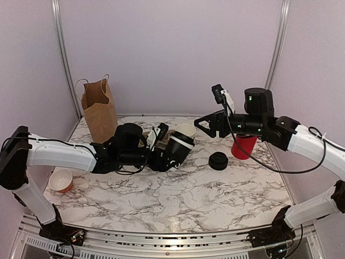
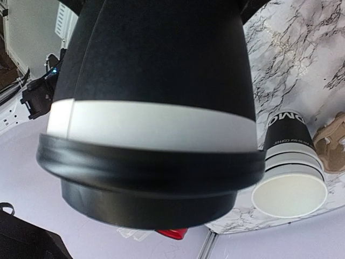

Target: Pack the takeout coffee

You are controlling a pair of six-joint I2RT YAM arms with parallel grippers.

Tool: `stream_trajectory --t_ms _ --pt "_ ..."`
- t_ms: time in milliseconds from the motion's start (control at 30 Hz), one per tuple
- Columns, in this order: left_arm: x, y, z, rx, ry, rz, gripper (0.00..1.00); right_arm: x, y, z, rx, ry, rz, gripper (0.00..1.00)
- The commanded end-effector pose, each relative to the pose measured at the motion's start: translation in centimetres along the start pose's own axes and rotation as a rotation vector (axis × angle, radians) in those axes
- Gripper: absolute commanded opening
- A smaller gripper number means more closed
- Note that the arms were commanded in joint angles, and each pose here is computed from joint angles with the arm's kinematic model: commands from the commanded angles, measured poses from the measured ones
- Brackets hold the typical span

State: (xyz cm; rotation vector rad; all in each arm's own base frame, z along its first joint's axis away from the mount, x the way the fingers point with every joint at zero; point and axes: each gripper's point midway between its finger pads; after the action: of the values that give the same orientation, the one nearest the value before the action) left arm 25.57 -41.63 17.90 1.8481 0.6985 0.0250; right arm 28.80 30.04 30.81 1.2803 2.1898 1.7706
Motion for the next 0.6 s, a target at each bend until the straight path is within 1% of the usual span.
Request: stream_trajectory --t_ms 0,67,100,267,400,500,567 --pt "-3.1 4.5 -2.3 -0.146 -0.169 -0.023 0.59 3.7 1.8 -2.7 -0.168 -0.017 -0.255 0.67" --pt "-3.9 5.3 -3.1 -0.165 -0.201 -0.025 0.59 4.8 0.9 -2.8 -0.199 -0.059 -0.360 0.62" --pt "-4.1 5.7 -3.4 -0.174 -0.214 -0.024 0.59 4.9 0.8 -2.9 -0.218 -0.078 -0.406 0.61" --pt "-4.8 7.5 -5.8 -0.219 -0.254 -0.020 0.59 6.4 0.6 -3.9 -0.285 -0.081 -0.539 0.48" --pt "-5.4 8.5 -7.5 -0.244 -0.295 -0.001 0.59 6.9 1.1 -5.3 -0.364 -0.092 -0.642 0.47" --pt "-5.9 8.5 -7.9 -0.231 -0.327 0.009 0.59 7.8 1.3 -6.1 -0.418 -0.062 -0.728 0.48" --pt "-6.1 8.2 -8.0 -0.217 -0.332 0.020 0.59 8.6 1.7 -6.6 -0.454 -0.037 -0.755 0.48"
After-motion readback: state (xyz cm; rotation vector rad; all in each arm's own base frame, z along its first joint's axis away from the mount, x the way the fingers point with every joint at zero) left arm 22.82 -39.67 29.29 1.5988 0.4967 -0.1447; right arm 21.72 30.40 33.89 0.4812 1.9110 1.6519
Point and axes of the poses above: each gripper's point midway between its finger pads, its own z axis out along the fingers, its own x axis along the line the jaws close on, y = z × x, and after that the axes turned 9 degrees about z, right-handed
